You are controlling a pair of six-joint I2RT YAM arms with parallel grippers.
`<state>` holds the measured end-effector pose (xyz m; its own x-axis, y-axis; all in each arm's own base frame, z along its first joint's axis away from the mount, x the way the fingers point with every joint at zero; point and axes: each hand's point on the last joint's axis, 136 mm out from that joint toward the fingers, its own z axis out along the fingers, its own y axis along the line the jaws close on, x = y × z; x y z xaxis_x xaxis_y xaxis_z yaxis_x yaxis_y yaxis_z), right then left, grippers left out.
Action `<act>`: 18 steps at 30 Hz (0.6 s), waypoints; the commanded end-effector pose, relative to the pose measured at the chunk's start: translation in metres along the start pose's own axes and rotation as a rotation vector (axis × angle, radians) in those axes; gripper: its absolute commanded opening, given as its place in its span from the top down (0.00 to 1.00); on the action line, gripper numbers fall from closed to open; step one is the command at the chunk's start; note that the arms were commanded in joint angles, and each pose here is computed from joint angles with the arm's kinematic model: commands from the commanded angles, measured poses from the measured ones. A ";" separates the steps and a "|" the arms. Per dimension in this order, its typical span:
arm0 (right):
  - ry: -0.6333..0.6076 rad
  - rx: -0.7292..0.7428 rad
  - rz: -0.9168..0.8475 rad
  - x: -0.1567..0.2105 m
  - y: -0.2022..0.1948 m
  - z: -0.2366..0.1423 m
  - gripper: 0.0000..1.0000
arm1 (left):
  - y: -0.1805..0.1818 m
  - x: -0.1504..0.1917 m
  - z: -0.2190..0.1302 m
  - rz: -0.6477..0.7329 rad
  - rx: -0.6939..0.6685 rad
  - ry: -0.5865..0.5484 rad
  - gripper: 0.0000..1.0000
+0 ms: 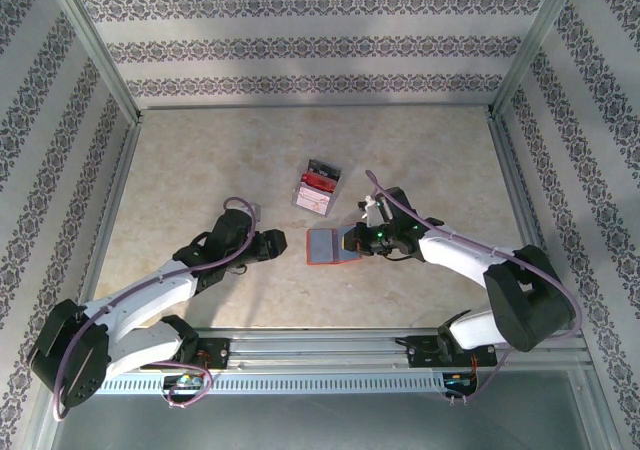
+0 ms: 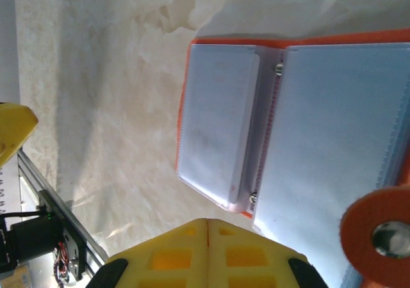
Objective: Take the credit cards out of the card holder
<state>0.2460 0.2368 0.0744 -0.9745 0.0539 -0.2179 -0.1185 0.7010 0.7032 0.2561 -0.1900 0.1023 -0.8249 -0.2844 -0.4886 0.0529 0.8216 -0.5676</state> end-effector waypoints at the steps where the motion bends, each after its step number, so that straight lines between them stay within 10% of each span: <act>1: -0.008 0.032 0.007 0.000 -0.012 0.006 1.00 | -0.017 -0.009 0.001 -0.024 0.053 -0.009 0.44; 18: 0.016 0.154 0.025 0.012 -0.056 0.010 1.00 | -0.046 -0.006 0.031 -0.083 0.138 0.128 0.60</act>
<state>0.2466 0.2136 0.0369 -0.9779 0.0754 -0.1951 -0.0651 0.7767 0.6266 0.2688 -0.2245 0.0956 -0.8906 -0.2746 -0.3626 0.0215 0.7709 -0.6366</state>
